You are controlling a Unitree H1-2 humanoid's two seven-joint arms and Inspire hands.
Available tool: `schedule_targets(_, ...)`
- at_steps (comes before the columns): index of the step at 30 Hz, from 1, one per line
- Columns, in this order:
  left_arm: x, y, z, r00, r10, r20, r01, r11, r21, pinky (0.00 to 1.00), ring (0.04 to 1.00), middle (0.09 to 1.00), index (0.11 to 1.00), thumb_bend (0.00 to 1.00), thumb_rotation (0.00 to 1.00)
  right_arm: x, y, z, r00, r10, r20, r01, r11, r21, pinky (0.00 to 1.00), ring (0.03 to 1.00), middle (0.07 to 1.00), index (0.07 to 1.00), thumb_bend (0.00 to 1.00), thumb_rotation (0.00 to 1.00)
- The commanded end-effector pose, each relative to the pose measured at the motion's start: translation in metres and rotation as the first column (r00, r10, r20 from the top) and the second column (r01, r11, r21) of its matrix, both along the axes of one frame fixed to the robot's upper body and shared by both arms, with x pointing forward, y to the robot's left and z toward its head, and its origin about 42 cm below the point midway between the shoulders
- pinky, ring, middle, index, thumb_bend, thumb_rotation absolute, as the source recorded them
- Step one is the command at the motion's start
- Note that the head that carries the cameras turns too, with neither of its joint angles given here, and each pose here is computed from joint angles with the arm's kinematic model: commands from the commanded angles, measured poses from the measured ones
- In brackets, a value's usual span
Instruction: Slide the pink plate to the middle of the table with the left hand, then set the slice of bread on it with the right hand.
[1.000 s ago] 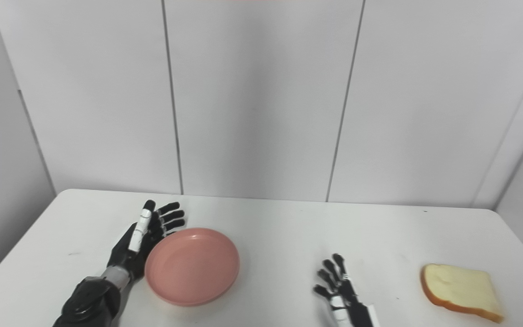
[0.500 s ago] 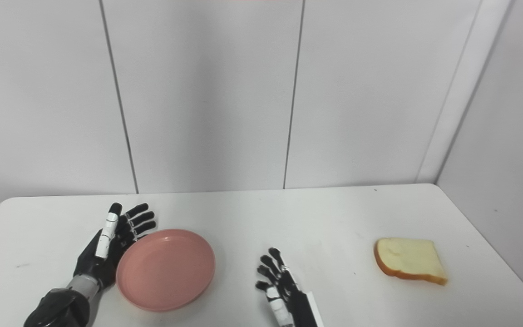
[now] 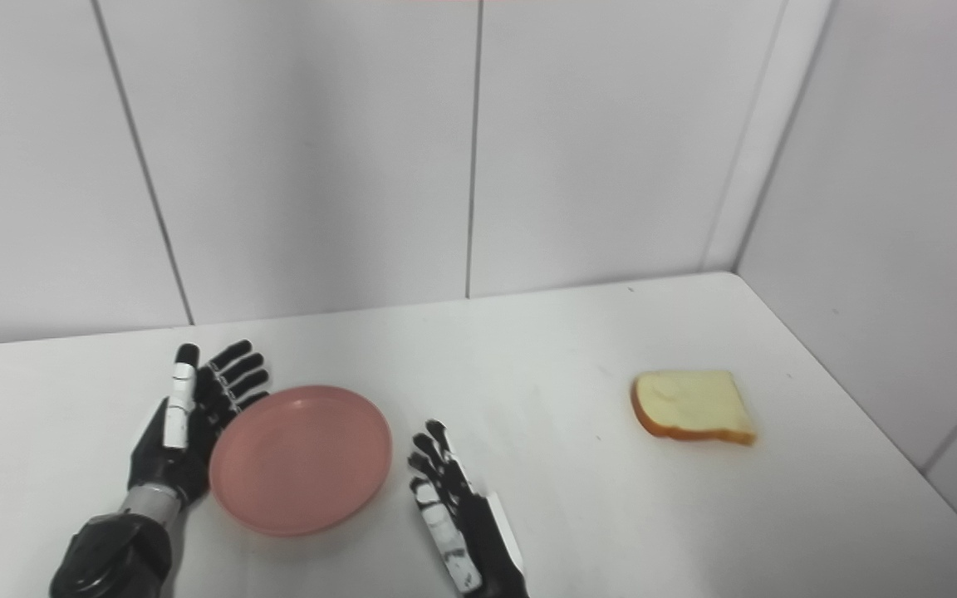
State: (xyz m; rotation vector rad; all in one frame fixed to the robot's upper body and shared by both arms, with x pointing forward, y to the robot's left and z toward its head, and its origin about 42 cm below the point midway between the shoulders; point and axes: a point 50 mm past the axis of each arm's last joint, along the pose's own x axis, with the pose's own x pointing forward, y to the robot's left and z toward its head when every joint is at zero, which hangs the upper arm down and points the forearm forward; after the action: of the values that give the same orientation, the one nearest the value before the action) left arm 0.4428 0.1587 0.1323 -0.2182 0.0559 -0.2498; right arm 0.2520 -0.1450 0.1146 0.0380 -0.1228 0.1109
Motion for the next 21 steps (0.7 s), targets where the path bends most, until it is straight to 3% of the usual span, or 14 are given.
schedule_targets(1,-0.005,-0.001,-0.010,0.998,0.006,-0.056,-0.006,1.000,0.003,0.75,0.801,0.788,0.727,0.91,0.92,-0.018,0.012,-0.022,0.993,-0.001,-0.114,0.004,1.000,0.024,0.90,0.922,0.954,0.990,0.75,0.99)
schedule_targets(6,-0.008,-0.006,-0.017,0.995,0.038,-0.091,-0.037,0.999,0.015,0.73,0.774,0.780,0.705,0.90,0.92,-0.016,0.014,-0.021,0.998,-0.016,-0.065,0.015,1.000,-0.014,0.88,0.917,0.953,0.994,0.74,1.00)
schedule_targets(11,-0.010,-0.011,-0.019,0.993,0.049,-0.106,-0.048,0.999,0.015,0.75,0.778,0.778,0.695,0.89,0.91,-0.014,-0.001,-0.009,0.996,-0.058,0.067,0.061,0.997,-0.056,0.87,0.926,0.958,0.997,0.76,1.00)
schedule_targets(15,-0.011,-0.011,-0.023,0.992,0.045,-0.119,-0.043,0.999,0.025,0.77,0.774,0.769,0.700,0.90,0.91,-0.008,-0.025,0.019,0.969,-0.118,0.217,0.146,0.982,-0.119,0.86,0.911,0.940,0.979,0.81,1.00)
schedule_targets(19,-0.011,-0.009,-0.027,0.991,0.043,-0.126,-0.039,0.999,0.034,0.78,0.772,0.759,0.712,0.91,0.92,-0.004,-0.045,0.041,0.942,-0.139,0.305,0.200,0.963,-0.180,0.86,0.925,0.945,0.977,0.83,0.99)
schedule_targets(21,-0.012,-0.008,-0.031,0.990,0.042,-0.131,-0.037,0.999,0.039,0.77,0.769,0.755,0.699,0.91,0.91,0.000,-0.060,0.055,0.924,-0.136,0.356,0.223,0.951,-0.215,0.88,0.931,0.945,0.977,0.93,0.97)
